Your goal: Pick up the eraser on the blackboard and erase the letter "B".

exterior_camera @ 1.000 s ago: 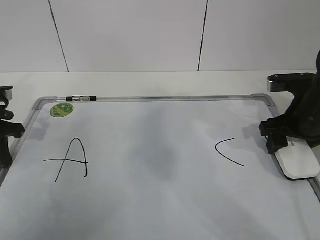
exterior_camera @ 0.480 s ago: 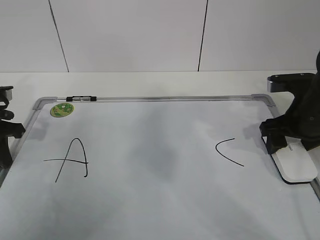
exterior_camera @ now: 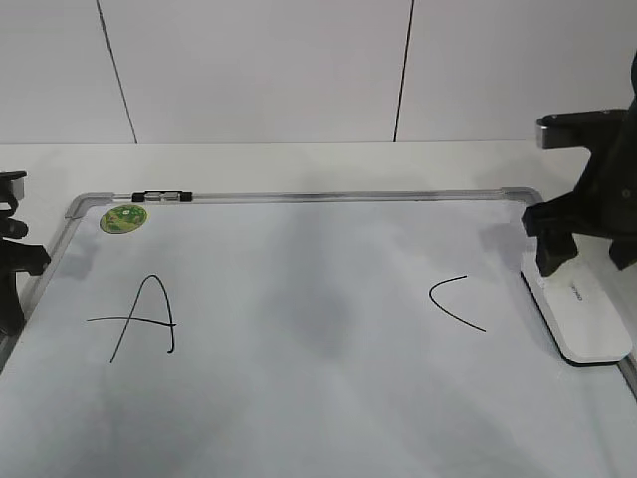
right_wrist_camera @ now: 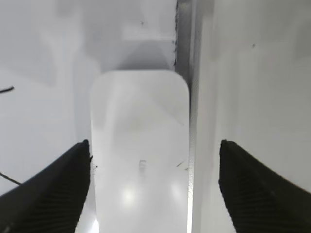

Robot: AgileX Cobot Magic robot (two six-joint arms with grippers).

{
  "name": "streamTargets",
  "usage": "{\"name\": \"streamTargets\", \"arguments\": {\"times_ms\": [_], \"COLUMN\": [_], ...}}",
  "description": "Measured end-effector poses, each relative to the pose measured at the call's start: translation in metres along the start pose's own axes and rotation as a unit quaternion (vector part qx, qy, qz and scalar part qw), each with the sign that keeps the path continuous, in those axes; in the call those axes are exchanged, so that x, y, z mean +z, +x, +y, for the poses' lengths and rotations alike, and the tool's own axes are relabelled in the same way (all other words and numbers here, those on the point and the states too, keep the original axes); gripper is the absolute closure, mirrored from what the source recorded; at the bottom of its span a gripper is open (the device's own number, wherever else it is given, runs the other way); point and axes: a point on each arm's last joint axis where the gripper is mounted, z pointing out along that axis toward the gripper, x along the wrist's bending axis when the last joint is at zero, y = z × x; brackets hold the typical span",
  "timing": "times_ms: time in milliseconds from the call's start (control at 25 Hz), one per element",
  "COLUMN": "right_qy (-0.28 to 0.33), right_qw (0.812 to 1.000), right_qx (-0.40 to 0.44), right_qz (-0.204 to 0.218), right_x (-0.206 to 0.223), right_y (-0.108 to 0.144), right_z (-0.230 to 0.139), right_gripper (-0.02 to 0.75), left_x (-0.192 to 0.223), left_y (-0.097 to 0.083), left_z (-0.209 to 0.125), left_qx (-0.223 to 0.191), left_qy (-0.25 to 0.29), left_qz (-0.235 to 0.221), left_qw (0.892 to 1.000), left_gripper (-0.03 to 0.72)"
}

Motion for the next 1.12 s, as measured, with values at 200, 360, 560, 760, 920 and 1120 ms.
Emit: {"name": "streamTargets", "arguments": {"times_ms": [200, 360, 560, 760, 920, 1120], "right_qy": [0.002, 0.008, 0.016, 0.013, 0.010, 0.010], "right_qw": [1.000, 1.000, 1.000, 1.000, 1.000, 1.000], "right_qx": [0.008, 0.016, 0.018, 0.009, -0.002, -0.003], "right_qz": [-0.003, -0.001, -0.004, -0.003, -0.002, -0.002], "right_x": [-0.025, -0.043, -0.056, -0.062, -0.064, -0.065], "right_y": [-0.002, -0.003, -0.005, -0.005, -0.005, -0.005], "right_z": [0.014, 0.021, 0.024, 0.027, 0.028, 0.028], "right_gripper": [0.127, 0.162, 0.170, 0.174, 0.182, 0.186], "left_x": [0.000, 0.000, 0.000, 0.001, 0.001, 0.000], "left_y": [0.000, 0.000, 0.000, 0.000, -0.002, -0.003], "left_z": [0.000, 0.000, 0.000, 0.000, 0.000, 0.001], "left_qx": [0.000, 0.000, 0.004, 0.012, 0.005, 0.001], "left_qy": [0.000, 0.000, 0.000, 0.001, -0.002, -0.006], "left_qz": [0.000, 0.000, 0.000, -0.001, -0.011, -0.015], "left_qw": [1.000, 1.000, 1.000, 1.000, 1.000, 1.000], "left_gripper": [0.672, 0.671, 0.642, 0.569, 0.438, 0.375]}}
